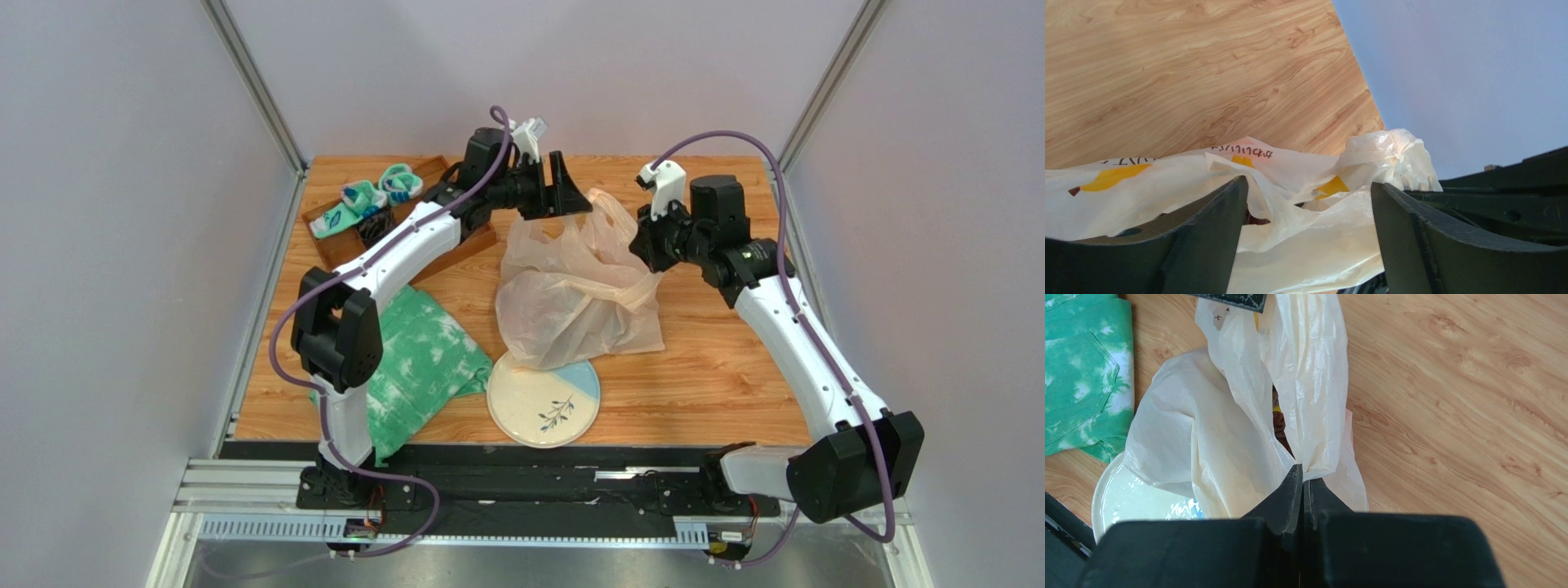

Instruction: Take the fake fruits out of the plastic bag

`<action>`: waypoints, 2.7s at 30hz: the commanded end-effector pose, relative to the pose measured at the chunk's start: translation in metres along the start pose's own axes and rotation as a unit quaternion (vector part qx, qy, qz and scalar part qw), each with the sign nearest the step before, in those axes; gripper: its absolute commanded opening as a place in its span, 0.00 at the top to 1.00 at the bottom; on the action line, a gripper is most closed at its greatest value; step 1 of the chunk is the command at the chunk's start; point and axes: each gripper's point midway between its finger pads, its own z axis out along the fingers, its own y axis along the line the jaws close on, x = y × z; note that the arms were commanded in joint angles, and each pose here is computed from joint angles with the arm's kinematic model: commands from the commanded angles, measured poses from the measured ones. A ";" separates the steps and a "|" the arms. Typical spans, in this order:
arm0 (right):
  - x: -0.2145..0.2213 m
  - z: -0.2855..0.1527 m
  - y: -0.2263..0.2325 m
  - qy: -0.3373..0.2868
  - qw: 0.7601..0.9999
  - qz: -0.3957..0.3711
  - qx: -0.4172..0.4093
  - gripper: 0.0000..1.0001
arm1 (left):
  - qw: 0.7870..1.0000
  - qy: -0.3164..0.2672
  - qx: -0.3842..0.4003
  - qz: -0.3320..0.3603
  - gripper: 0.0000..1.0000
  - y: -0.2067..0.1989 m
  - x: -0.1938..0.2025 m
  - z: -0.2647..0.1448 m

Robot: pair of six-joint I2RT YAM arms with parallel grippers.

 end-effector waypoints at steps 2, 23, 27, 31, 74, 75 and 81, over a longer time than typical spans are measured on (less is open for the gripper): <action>-0.018 -0.008 -0.012 -0.027 0.999 0.037 0.019 1.00 | 0.999 -0.013 -0.029 0.004 0.37 0.012 -0.003 0.011; -0.190 -0.033 -0.257 -0.231 0.930 0.140 0.248 1.00 | 0.933 -0.177 0.083 0.301 1.00 -0.094 -0.166 -0.043; -0.230 -0.083 -0.249 -0.290 0.919 0.113 0.242 1.00 | 0.885 -0.230 0.107 0.390 1.00 -0.142 -0.191 -0.075; -0.200 -0.110 -0.221 -0.279 0.925 0.107 0.236 1.00 | 0.880 -0.186 0.128 0.418 1.00 -0.154 -0.166 -0.083; 0.086 0.077 -0.084 0.109 0.986 0.098 0.079 0.91 | 0.954 0.133 0.120 0.242 1.00 -0.080 0.041 -0.083; 0.093 0.082 -0.101 0.119 0.980 0.104 0.118 0.86 | 0.953 0.128 0.120 0.248 1.00 -0.084 0.040 -0.089; 0.105 0.038 -0.209 0.123 0.926 0.160 0.318 0.75 | 0.953 0.139 0.105 0.250 1.00 -0.070 0.058 -0.109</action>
